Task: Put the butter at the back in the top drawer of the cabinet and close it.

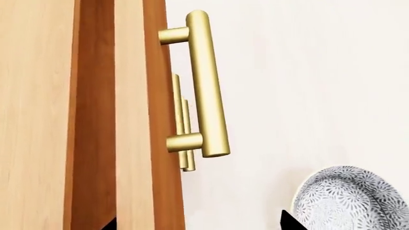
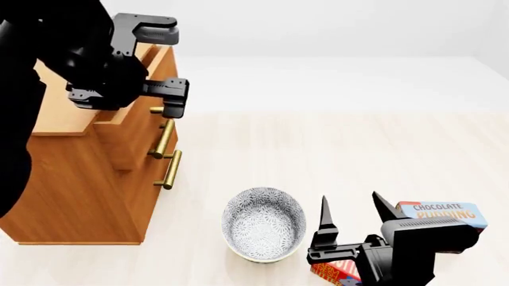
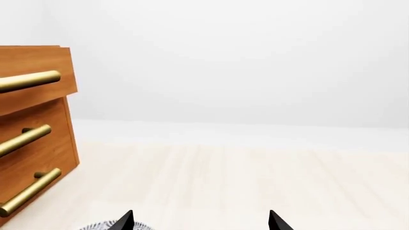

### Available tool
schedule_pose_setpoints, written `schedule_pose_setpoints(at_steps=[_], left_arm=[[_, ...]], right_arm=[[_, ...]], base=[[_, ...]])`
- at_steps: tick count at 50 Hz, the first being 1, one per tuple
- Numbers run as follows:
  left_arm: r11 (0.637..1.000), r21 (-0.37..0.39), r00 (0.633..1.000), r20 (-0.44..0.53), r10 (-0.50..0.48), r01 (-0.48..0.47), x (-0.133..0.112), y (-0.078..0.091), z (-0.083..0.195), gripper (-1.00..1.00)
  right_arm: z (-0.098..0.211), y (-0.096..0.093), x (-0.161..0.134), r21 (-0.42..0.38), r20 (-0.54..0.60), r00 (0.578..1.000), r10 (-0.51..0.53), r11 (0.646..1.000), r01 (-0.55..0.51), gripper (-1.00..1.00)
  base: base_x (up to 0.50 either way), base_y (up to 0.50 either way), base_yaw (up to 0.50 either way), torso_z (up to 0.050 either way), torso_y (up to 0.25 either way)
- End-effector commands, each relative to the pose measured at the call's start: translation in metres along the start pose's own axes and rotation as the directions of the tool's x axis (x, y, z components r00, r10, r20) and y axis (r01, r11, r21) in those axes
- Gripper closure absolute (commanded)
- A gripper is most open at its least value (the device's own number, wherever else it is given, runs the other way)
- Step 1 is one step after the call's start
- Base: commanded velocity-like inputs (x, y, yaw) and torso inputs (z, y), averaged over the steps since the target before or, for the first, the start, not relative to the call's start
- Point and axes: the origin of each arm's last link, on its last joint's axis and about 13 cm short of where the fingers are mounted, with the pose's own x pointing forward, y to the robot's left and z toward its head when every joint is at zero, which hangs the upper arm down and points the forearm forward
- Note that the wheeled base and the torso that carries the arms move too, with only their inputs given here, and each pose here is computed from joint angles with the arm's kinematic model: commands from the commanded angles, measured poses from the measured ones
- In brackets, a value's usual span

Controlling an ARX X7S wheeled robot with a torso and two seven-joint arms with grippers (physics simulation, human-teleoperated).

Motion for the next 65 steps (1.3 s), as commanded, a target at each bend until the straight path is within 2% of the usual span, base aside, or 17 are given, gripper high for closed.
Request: schedule_pose_setpoints(at_steps=[1,12,38,65], left_arm=[[0.969,-0.049,0.969,-0.032,-0.243,0.242,0.004,-0.013,-0.005,-1.0],[0.959,-0.028,0.959,-0.024,-0.282,0.282,-0.003,-0.024,-0.002,-1.0],[0.954,0.038,0.955,-0.008,-0.296,0.296,-0.018,-0.051,0.005,-1.0],[0.912,0.095,0.917,-0.023,-0.398,0.398,-0.017,-0.079,0.01,-1.0]], right_arm=[[0.001,0.0,0.0,0.0,0.001,1.0,0.0,1.0,0.0,-1.0],[0.001,-0.001,-0.001,0.002,0.003,1.0,-0.002,1.0,0.002,-1.0],[0.003,-0.004,-0.003,0.009,0.007,1.0,-0.015,1.0,0.015,-1.0],[0.005,-0.009,-0.011,0.016,0.018,0.998,-0.054,0.998,0.053,-1.0]], base=[[0.0,0.0,0.0,0.0,0.0],[0.0,0.0,0.0,0.0,0.0],[0.0,0.0,0.0,0.0,0.0],[0.0,0.0,0.0,0.0,0.0]])
